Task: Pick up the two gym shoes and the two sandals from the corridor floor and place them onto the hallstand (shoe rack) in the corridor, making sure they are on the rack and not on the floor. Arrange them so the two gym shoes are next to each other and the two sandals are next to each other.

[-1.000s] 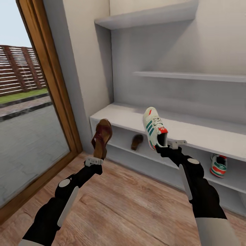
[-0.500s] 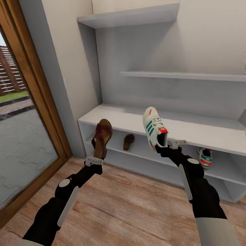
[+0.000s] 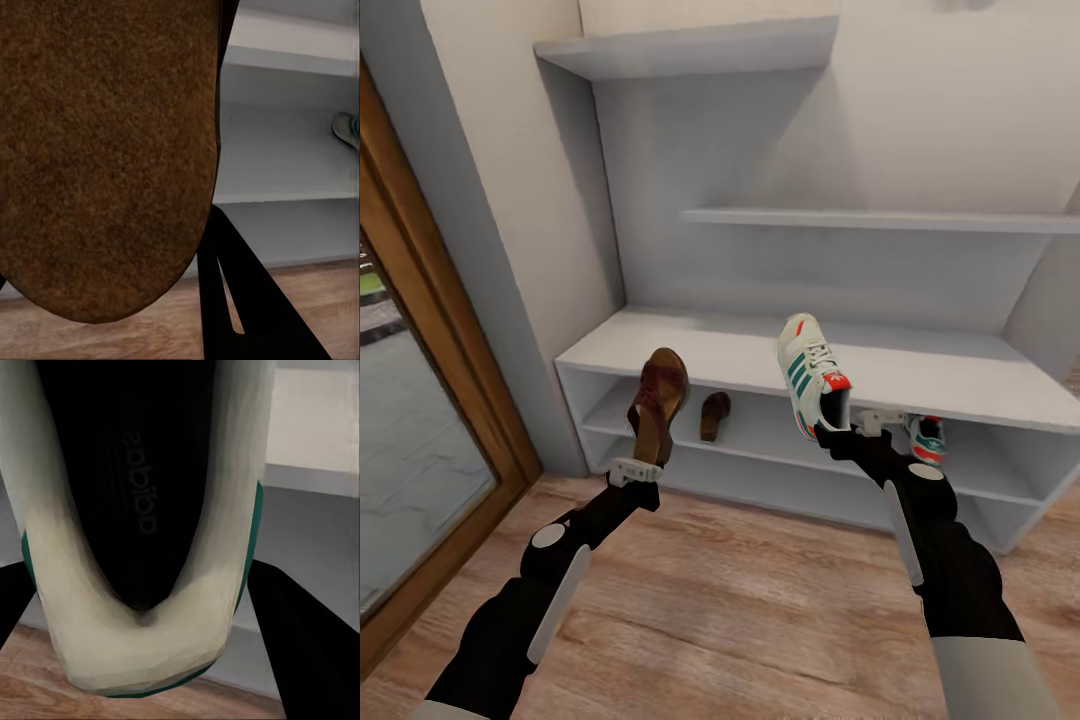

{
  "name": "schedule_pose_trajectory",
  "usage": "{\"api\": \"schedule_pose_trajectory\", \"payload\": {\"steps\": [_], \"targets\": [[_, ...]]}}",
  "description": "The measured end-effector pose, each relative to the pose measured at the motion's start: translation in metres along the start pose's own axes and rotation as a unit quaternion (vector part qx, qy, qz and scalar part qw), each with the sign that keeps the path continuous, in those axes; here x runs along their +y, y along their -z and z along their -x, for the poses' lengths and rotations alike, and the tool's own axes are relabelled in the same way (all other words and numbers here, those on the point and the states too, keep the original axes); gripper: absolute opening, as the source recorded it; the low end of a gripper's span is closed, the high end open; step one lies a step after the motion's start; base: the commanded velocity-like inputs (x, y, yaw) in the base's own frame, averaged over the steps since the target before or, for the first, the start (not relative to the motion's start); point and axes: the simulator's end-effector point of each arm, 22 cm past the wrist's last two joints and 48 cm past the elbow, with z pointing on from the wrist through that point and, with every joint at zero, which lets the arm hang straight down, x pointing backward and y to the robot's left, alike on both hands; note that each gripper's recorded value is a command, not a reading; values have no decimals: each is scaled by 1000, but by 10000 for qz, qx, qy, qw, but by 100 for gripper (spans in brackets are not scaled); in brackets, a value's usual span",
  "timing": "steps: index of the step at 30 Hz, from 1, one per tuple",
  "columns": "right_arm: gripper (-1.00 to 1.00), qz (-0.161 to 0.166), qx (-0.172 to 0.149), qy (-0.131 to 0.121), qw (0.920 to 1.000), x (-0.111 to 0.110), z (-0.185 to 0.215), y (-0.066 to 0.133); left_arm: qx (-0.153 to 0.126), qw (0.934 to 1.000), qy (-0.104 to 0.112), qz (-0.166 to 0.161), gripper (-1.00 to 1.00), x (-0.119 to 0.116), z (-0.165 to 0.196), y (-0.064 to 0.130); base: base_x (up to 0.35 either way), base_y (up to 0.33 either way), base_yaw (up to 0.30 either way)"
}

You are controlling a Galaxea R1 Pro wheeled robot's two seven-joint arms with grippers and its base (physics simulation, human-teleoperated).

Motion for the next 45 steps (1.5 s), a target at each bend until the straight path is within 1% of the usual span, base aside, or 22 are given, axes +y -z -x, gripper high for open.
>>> {"api": "schedule_pose_trajectory", "payload": {"steps": [14, 19, 25, 36, 45], "targets": [[-100, -1, 1, 1, 10000, 0, 0, 0, -2, 10000, 3, 1, -100, 0, 0, 0, -2, 2, -255], [-100, -2, 2, 2, 10000, 0, 0, 0, 0, 10000, 3, 2, -100, 0, 0, 0, -140, 123, -255], [-100, -1, 1, 1, 10000, 0, 0, 0, -2, 10000, 2, 2, -100, 0, 0, 0, -23, 18, -241], [-100, 1, 0, 0, 10000, 0, 0, 0, -12, 10000, 19, -7, -100, -1, 0, 0, -10, -18, -28], [-100, 0, 3, 0, 10000, 0, 0, 0, -36, 10000, 56, -30, -100, -6, 1, -2, -202, -192, 0]]}}
